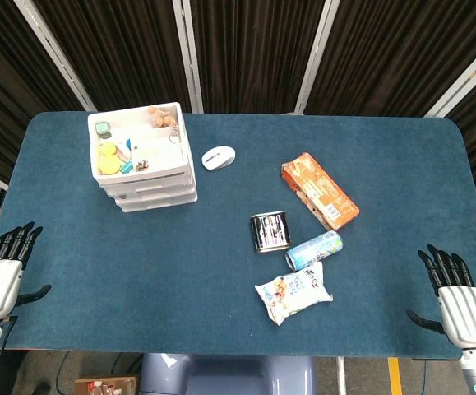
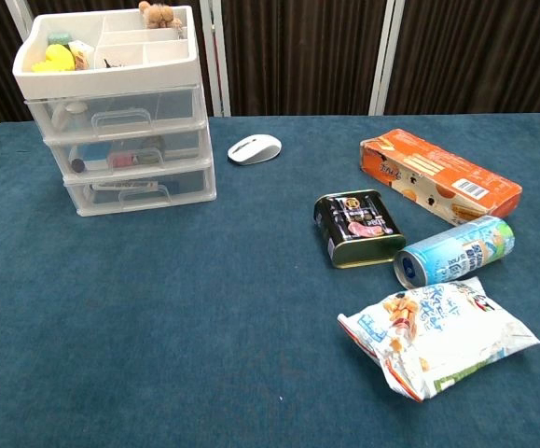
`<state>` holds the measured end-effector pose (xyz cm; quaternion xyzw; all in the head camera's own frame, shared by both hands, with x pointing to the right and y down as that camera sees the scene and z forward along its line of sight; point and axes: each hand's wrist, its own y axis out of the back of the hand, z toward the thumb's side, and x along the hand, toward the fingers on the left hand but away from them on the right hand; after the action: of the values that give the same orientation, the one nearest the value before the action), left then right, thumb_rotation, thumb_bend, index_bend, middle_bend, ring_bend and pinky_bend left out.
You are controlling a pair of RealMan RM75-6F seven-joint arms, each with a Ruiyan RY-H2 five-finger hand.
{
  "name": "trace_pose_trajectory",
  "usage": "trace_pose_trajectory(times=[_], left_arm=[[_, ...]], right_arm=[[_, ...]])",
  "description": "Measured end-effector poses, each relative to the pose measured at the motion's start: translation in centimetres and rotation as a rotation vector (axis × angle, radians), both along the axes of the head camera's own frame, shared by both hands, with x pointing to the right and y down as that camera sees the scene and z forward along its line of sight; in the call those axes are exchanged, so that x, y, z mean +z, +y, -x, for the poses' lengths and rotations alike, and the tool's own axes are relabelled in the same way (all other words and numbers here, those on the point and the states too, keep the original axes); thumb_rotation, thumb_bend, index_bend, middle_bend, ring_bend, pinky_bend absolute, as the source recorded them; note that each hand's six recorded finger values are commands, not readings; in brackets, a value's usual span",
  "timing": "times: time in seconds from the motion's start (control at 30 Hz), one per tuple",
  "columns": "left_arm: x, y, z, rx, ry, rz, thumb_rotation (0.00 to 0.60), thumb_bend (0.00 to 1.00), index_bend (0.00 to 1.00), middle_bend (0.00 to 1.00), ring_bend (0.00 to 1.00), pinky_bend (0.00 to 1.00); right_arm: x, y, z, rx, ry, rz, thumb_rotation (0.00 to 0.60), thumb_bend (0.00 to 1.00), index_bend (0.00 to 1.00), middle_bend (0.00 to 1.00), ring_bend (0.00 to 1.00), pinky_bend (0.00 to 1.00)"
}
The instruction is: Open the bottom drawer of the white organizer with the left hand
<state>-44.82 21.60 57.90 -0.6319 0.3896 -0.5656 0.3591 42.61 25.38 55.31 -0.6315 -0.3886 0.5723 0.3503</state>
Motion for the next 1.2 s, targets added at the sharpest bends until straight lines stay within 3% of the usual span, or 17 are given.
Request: trace_pose_trajectory(times=[0.47, 0.6, 0.7, 0.77, 0.87, 1.07, 1.2], left_arm=[[0.0, 0.0, 0.1, -0.003, -0.001, 0.001, 0.6, 0.1, 0.0, 0.0, 0.0, 0.09], [0.2, 0.0, 0.1, -0.012, 0.001, 0.011, 0.6, 0.13, 0.01, 0.02, 0.01, 0.2], [0.4, -0.1, 0.1, -0.03, 0.012, 0.024, 0.6, 0.26, 0.04, 0.21, 0.18, 0.38], [0.4, -0.3, 0.0, -0.048, 0.028, 0.028, 0.6, 0.37, 0.07, 0.44, 0.38, 0.48], [0.7, -0.8, -0.4, -0.091, 0.076, 0.038, 0.6, 0.47, 0.11, 0.67, 0.59, 0.64], [2.2, -2.5, -2.3, -0.184, 0.193, 0.093, 0.6, 0.52, 0.15, 0.89, 0.81, 0.8], [3.5, -3.7, -4.5, -0.255, 0.295, 0.145, 0.6, 0.54, 0.14, 0.94, 0.89, 0.85]], right_arm=[[0.0, 0.0, 0.0, 0.0, -0.002, 0.002, 0.6, 0.11, 0.0, 0.0, 0.0, 0.02], [0.1, 0.0, 0.0, 0.003, -0.002, 0.003, 0.6, 0.11, 0.0, 0.0, 0.0, 0.02], [0.2, -0.1, 0.0, 0.007, -0.003, 0.006, 0.6, 0.11, 0.0, 0.0, 0.0, 0.02], [0.2, -0.1, 0.0, 0.006, -0.004, 0.008, 0.6, 0.11, 0.0, 0.0, 0.0, 0.02], [0.2, -0.1, -0.1, 0.012, -0.009, 0.012, 0.6, 0.11, 0.0, 0.0, 0.0, 0.02], [0.1, -0.1, 0.1, 0.006, -0.024, 0.013, 0.6, 0.11, 0.0, 0.0, 0.0, 0.02], [0.1, -0.1, 0.2, 0.008, -0.031, 0.019, 0.6, 0.11, 0.0, 0.0, 0.0, 0.02]])
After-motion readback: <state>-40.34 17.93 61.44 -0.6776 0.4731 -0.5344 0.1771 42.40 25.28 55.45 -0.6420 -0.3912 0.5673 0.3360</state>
